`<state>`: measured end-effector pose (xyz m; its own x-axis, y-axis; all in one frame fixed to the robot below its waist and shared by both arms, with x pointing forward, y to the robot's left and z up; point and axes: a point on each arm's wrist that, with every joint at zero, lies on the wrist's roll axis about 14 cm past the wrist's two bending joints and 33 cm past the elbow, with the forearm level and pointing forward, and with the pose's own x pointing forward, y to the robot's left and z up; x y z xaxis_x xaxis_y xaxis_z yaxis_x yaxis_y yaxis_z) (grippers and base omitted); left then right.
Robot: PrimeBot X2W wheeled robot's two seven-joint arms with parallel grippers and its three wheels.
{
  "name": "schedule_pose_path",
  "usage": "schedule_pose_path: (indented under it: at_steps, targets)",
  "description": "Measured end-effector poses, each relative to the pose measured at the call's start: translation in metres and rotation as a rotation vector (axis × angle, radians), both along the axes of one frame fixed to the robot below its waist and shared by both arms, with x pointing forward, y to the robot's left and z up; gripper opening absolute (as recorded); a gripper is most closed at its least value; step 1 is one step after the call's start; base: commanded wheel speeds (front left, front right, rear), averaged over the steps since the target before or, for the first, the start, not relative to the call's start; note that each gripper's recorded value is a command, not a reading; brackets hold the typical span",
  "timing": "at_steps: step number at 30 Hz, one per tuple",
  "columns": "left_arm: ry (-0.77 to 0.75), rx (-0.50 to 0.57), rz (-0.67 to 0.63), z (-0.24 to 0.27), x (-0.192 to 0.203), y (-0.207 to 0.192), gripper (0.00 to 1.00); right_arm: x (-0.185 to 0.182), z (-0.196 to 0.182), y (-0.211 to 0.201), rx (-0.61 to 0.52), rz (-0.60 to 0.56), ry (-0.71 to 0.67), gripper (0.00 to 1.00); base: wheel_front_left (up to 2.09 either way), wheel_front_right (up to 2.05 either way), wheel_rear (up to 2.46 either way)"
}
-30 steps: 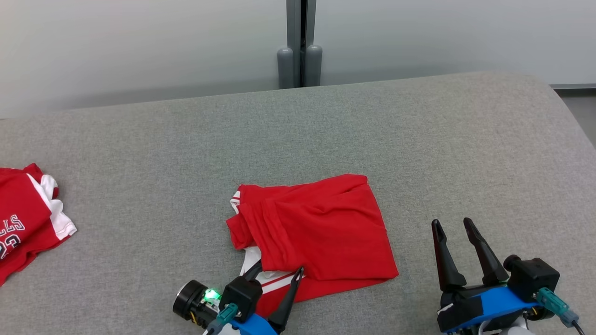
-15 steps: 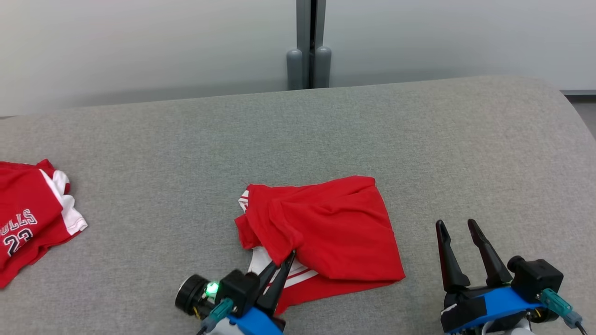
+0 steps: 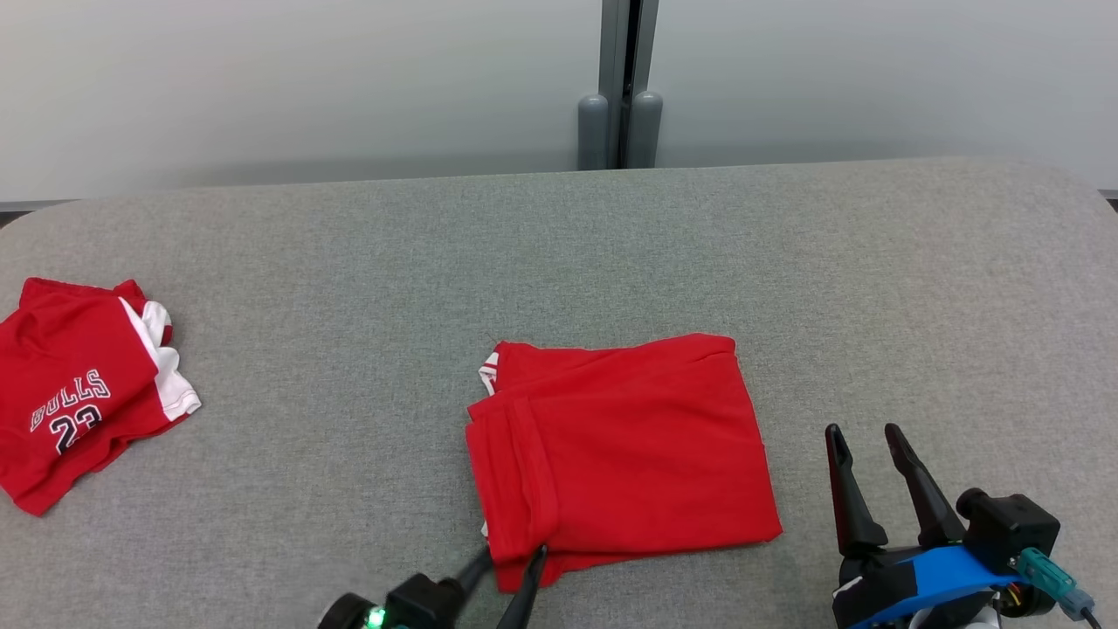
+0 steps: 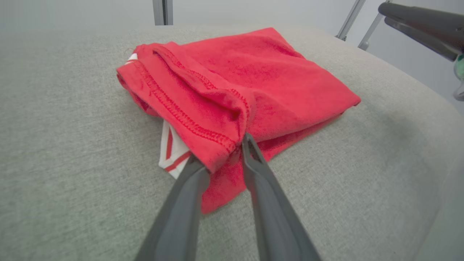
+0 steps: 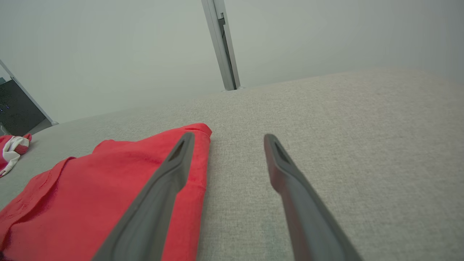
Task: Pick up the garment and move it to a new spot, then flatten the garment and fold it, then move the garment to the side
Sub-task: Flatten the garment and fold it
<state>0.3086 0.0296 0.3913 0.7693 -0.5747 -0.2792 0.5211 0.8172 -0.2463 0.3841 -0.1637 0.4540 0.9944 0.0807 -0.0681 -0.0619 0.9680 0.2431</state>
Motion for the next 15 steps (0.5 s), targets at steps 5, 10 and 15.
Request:
schedule_pose_path:
  at_steps: [5, 10, 15]
  targets:
    - [-0.092, -0.027, 0.062, 0.027, 0.021, 0.013, 1.0, 0.0, -0.002, -0.002, -0.002, -0.006, 0.007, 1.0, 0.0, 0.0, 0.0]
    - [-0.222, -0.035, 0.147, 0.062, 0.05, 0.04, 1.0, -0.001, -0.005, -0.006, -0.003, -0.016, 0.014, 1.0, 0.0, 0.0, 0.0]
    - [-0.307, -0.01, 0.214, 0.083, 0.081, 0.065, 1.0, -0.001, -0.009, -0.008, -0.004, -0.024, 0.027, 1.0, 0.0, 0.0, 0.0]
